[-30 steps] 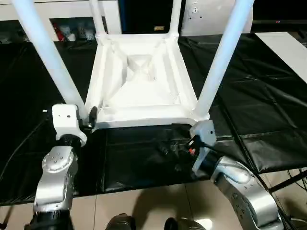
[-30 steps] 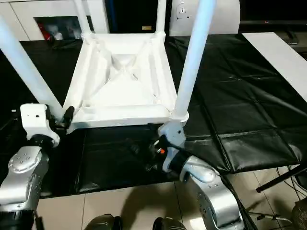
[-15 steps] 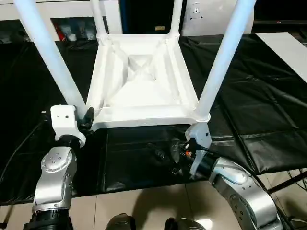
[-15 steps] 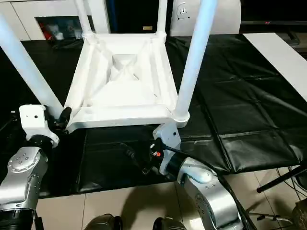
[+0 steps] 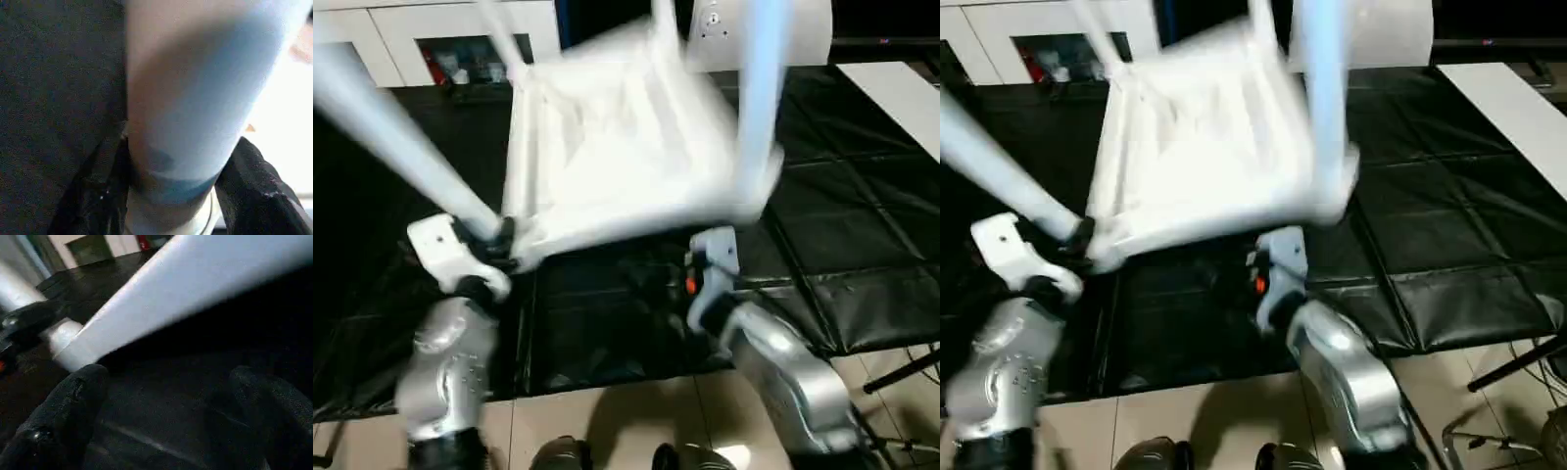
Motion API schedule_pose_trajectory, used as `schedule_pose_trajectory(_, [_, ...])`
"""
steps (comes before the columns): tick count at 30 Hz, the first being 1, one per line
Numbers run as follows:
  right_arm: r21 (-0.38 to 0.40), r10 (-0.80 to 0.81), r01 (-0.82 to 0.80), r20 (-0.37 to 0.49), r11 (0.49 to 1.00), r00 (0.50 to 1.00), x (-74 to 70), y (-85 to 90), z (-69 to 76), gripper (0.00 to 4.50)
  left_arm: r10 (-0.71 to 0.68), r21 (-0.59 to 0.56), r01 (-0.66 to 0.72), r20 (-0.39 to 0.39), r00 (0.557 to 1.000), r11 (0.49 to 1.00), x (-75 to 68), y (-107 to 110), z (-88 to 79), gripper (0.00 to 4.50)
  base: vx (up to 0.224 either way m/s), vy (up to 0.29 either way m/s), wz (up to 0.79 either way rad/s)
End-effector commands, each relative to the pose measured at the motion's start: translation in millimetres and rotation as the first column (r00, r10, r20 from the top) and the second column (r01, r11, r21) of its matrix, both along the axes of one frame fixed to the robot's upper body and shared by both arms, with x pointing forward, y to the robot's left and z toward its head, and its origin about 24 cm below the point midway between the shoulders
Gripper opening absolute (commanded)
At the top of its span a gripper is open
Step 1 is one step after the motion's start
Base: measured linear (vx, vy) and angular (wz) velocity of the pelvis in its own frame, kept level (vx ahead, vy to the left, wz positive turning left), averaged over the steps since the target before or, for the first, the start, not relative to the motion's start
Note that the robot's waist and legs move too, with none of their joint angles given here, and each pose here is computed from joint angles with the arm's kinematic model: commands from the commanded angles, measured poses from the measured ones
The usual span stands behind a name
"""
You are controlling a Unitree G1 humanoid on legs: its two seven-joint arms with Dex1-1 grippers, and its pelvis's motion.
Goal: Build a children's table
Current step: Flip table
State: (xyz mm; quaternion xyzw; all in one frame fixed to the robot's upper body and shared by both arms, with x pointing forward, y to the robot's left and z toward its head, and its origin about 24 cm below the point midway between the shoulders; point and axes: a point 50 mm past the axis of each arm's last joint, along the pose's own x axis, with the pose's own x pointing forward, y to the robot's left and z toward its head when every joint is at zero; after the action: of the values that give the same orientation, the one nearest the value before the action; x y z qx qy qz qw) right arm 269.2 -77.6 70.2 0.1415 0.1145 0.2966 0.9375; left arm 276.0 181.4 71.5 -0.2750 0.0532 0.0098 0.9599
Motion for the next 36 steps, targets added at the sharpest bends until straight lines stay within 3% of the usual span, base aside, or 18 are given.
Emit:
schedule_pose_trajectory(1, [0.030,-0.059,0.060,-0.031,0.998,0.998,6.8,-4.2,-2.0,4.50,-0.097,-0.107,0.094,-0.019,0.995,0.990,-2.2,-23,-3.5,2.04,0.000,0.000,0.00])
schedule_pose_trajectory(4, [0.089,-0.084,0.086,-0.019,0.992,0.996,13.4,-2.3,0.5,4.50,-0.166,-0.105,0.162,-0.023,0.986,0.981,-3.5,-31,-1.7,2.04,0.000,0.000,0.00])
schedule_pose_trajectory(6, [0.209,-0.120,0.117,-0.002,0.971,0.993,25.0,4.1,6.7,4.50,-0.228,-0.127,0.222,-0.030,0.973,0.967,-6.0,-40,0.1,2.04,0.000,0.000,0.00])
schedule_pose_trajectory(9, [0.266,-0.119,0.112,0.010,0.957,0.993,29.7,8.7,10.4,4.50,-0.248,-0.131,0.242,-0.030,0.968,0.961,-6.4,-44,1.3,2.04,0.000,0.000,0.00])
schedule_pose_trajectory(10, [0.333,-0.112,0.095,0.032,0.938,0.993,35.5,15.6,16.1,4.50,-0.261,-0.141,0.254,-0.034,0.965,0.957,-6.5,-45,1.6,2.04,0.000,0.000,0.00])
schedule_pose_trajectory(13, [0.383,-0.134,0.118,0.017,0.916,0.991,45.3,21.7,17.8,4.50,-0.290,-0.145,0.281,-0.039,0.956,0.949,-7.3,-49,1.4,2.04,0.000,0.000,0.00])
schedule_pose_trajectory(17, [0.505,-0.152,0.152,-0.042,0.850,0.988,63.3,31.4,23.4,4.50,-0.337,-0.141,0.328,-0.052,0.940,0.934,-10.2,-54,1.7,2.04,0.000,0.000,0.00])
schedule_pose_trajectory(19, [0.526,-0.150,0.153,-0.050,0.837,0.987,66.6,33.6,25.4,4.50,-0.348,-0.138,0.338,-0.056,0.936,0.931,-11.0,-55,1.4,2.04,0.000,0.000,0.00])
schedule_pose_trajectory(21, [0.606,-0.144,0.151,-0.060,0.781,0.988,75.4,40.0,32.2,4.50,-0.376,-0.128,0.366,-0.066,0.924,0.922,-13.7,-58,0.7,2.04,0.000,0.000,0.00])
schedule_pose_trajectory(28, [0.636,-0.149,0.161,-0.073,0.755,0.986,80.5,42.4,34.6,3.76,-0.383,-0.127,0.372,-0.079,0.920,0.919,-15.1,-61,-1.2,2.04,0.000,0.000,0.00])
schedule_pose_trajectory(36, [0.658,-0.141,0.143,-0.056,0.739,0.988,83.1,44.6,35.3,3.28,-0.398,-0.096,0.390,-0.096,0.912,0.916,-15.2,-63,-2.3,2.04,0.000,0.000,0.00])
